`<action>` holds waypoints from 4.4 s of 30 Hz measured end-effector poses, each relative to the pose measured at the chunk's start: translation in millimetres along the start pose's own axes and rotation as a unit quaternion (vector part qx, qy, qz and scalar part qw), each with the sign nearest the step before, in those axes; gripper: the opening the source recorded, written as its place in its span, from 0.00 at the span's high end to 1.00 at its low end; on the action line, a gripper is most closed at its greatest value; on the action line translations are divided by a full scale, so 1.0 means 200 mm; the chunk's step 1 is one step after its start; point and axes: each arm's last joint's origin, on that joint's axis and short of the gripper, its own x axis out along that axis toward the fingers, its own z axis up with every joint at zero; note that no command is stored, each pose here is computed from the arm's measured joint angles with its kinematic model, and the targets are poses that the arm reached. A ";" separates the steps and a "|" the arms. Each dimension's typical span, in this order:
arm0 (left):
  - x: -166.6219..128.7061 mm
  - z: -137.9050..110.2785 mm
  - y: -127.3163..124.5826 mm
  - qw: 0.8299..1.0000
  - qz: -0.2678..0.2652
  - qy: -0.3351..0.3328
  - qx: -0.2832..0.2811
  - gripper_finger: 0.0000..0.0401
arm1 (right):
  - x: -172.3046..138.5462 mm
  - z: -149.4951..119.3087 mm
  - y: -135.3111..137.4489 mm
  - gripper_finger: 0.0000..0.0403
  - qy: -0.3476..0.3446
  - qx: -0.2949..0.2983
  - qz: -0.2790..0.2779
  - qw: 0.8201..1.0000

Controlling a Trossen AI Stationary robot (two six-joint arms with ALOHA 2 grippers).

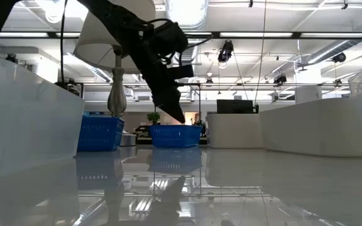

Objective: Stack baskets by color
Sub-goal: Stack the top blue bin on top of the bottom blue bin, then put the left transparent bin on top of the right transparent bin

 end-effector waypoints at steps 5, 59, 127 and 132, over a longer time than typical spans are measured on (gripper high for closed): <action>0.05 -0.02 -0.01 1.000 -0.005 0.007 0.000 0.71 | 0.00 0.00 0.00 0.91 0.000 -0.003 0.000 1.000; -0.81 -0.05 -0.52 0.984 0.017 0.075 -0.161 1.00 | 0.00 0.00 0.00 0.91 0.000 0.001 0.000 1.000; -0.60 -0.17 -0.51 0.984 0.029 0.166 -0.064 0.75 | 0.00 0.00 0.00 0.91 0.002 0.000 0.002 1.000; -0.62 -0.13 -0.50 0.984 0.027 0.152 -0.083 0.74 | 0.00 0.00 0.00 0.91 0.002 0.000 0.002 1.000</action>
